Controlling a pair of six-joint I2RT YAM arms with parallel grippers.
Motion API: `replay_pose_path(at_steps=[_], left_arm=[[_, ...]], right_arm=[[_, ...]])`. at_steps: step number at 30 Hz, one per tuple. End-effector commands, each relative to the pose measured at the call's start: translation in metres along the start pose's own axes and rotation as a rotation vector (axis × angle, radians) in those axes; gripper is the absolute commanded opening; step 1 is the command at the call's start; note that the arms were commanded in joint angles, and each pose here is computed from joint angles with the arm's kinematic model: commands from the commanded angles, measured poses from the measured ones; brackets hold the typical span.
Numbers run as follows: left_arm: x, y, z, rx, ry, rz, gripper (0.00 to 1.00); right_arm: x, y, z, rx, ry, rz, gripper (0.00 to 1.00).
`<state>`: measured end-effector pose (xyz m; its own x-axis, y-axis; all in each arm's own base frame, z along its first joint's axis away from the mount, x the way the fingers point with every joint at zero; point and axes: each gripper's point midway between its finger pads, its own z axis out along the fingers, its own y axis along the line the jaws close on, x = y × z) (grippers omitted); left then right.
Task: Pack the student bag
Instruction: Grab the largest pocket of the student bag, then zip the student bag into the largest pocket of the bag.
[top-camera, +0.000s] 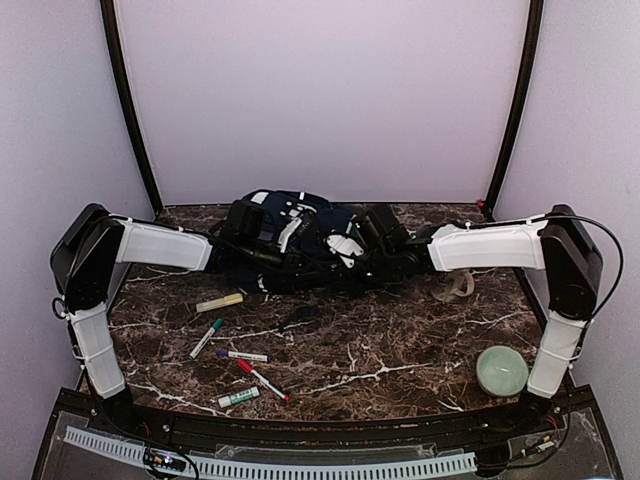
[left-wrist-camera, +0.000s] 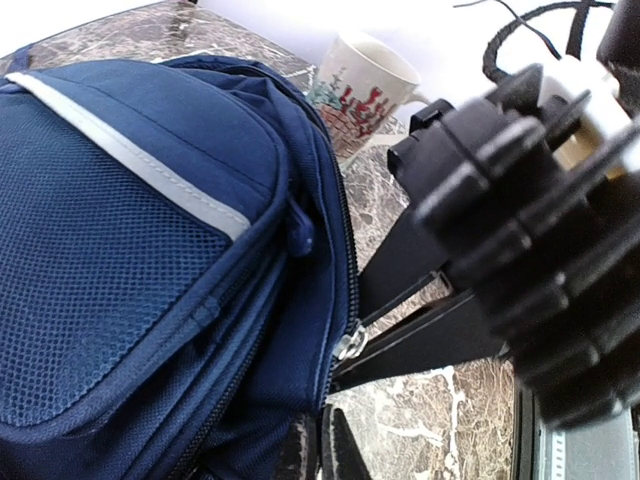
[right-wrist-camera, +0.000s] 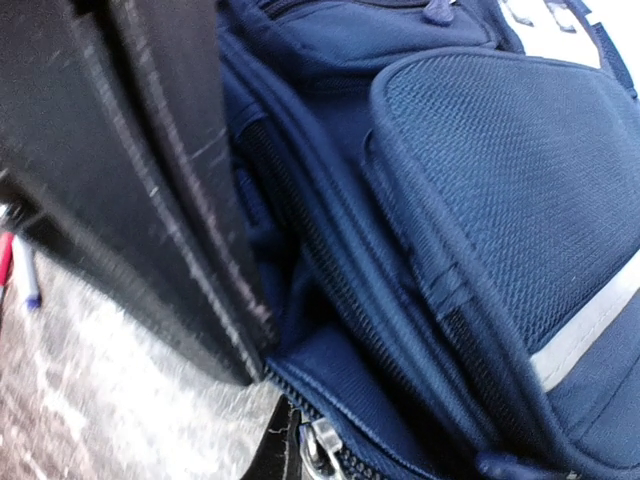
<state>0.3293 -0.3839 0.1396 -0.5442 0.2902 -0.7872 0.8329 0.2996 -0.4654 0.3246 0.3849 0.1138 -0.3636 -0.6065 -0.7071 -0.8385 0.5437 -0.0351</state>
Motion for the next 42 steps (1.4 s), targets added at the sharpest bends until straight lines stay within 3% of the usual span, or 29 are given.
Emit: replay_pose_path(at_steps=[1,10,19,32,39,40,42], left_arm=[[-0.027,-0.034,-0.006,0.057,-0.030,0.120,0.00],[-0.017,-0.016,-0.014,-0.105,0.015,0.237,0.00],[0.023,-0.015,-0.007,-0.315,0.190,0.552,0.00],[0.042,0.004,-0.026,-0.454,0.315,0.653,0.00],[0.047,-0.020,-0.005,-0.328,0.283,0.647,0.00],[0.048,-0.023,-0.001,-0.315,0.279,0.638,0.01],[0.046,-0.028,0.006,-0.304,0.260,0.627,0.17]], right_arm=[[-0.007,0.003,-0.034,-0.060,-0.041,-0.014,0.00],[0.052,0.002,-0.043,-0.189,0.132,0.094,0.00],[0.065,0.007,-0.056,-0.391,0.195,0.211,0.00],[0.112,-0.004,-0.053,-0.396,0.338,0.271,0.00],[0.094,-0.016,-0.055,-0.339,0.273,0.219,0.04],[0.091,-0.018,-0.056,-0.330,0.264,0.210,0.04],[0.085,-0.019,-0.057,-0.336,0.250,0.197,0.03]])
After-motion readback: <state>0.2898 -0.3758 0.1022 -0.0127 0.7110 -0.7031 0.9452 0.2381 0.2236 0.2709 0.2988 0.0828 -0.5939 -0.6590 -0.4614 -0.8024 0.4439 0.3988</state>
